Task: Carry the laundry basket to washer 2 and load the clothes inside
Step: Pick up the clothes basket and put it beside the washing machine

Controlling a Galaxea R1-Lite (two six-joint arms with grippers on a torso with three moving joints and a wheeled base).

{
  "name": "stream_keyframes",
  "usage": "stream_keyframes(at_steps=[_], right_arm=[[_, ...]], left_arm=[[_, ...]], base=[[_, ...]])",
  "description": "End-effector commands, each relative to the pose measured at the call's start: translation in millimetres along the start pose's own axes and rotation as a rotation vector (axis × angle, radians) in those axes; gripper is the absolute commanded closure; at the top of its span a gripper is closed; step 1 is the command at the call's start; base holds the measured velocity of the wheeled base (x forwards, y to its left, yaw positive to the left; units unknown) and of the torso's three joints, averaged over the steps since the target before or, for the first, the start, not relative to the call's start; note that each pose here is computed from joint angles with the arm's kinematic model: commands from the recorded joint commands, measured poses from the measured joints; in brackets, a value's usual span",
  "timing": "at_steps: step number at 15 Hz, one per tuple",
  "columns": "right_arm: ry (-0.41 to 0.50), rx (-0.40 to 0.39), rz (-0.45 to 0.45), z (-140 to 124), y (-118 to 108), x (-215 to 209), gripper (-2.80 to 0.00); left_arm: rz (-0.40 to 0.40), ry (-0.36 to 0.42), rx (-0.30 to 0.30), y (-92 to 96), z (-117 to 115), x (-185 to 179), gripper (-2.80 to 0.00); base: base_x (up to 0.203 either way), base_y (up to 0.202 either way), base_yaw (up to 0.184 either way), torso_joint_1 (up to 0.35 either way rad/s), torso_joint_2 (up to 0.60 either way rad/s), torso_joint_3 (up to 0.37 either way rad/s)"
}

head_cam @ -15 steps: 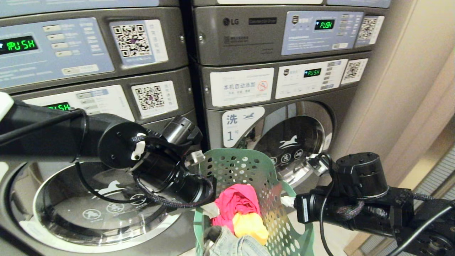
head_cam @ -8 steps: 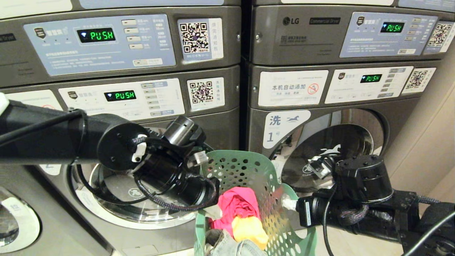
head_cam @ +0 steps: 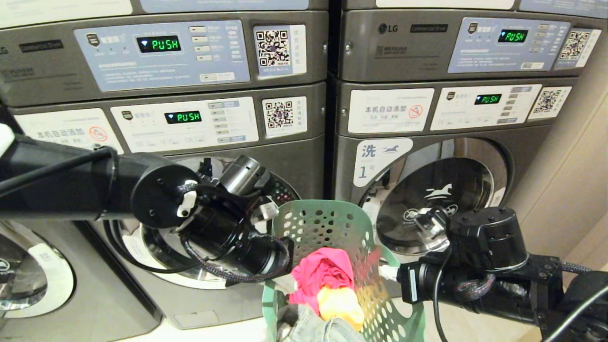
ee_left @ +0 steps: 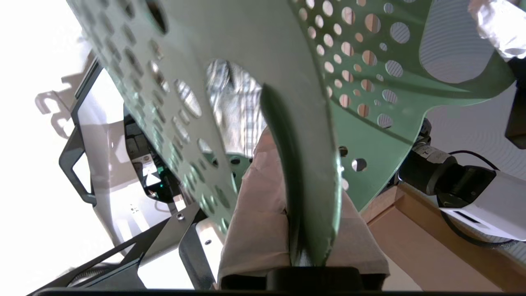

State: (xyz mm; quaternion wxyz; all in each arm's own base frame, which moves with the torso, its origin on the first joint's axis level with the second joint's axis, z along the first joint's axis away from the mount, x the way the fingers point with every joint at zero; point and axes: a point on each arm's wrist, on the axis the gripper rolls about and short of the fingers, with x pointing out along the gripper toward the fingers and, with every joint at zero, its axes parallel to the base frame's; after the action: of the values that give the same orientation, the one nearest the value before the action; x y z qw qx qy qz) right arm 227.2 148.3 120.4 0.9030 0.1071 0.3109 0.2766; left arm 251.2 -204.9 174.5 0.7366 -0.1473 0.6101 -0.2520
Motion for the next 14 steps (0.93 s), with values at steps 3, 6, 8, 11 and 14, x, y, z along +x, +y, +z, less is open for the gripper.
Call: stream_keyframes(at_steps=[3,6,8,11,14], right_arm=[[0.004,0.004,0.001,-1.5,-0.2,0.0,0.00],[0.001,0.004,-0.001,-1.1,-0.5,-0.4,0.00],[-0.003,0.003,0.001,-0.6,-0.1,-1.9,0.00],[0.000,0.004,0.000,-2.0,-0.5,-3.3,0.00],[-0.004,0.003,-0.002,-2.5,-0.4,-5.9,0.00]], left_arm=[[0.004,0.006,-0.006,0.8,-0.1,1.6,0.00],[0.005,0.005,-0.006,0.7,0.2,1.9,0.00],[0.003,0.004,-0.005,0.4,0.0,0.9,0.00],[0.002,0.003,-0.005,0.2,-0.1,0.3,0.00],[0.000,0.010,0.005,-2.8,-1.2,3.4,0.00]], base=[[-0.195,0.000,0.001,0.002,0.00,0.001],[-0.139,0.000,0.003,-0.006,0.00,0.005],[0.000,0.000,0.000,0.000,0.00,0.000],[0.000,0.000,0.000,0.000,0.00,0.000],[0.000,0.000,0.000,0.000,0.00,0.000]])
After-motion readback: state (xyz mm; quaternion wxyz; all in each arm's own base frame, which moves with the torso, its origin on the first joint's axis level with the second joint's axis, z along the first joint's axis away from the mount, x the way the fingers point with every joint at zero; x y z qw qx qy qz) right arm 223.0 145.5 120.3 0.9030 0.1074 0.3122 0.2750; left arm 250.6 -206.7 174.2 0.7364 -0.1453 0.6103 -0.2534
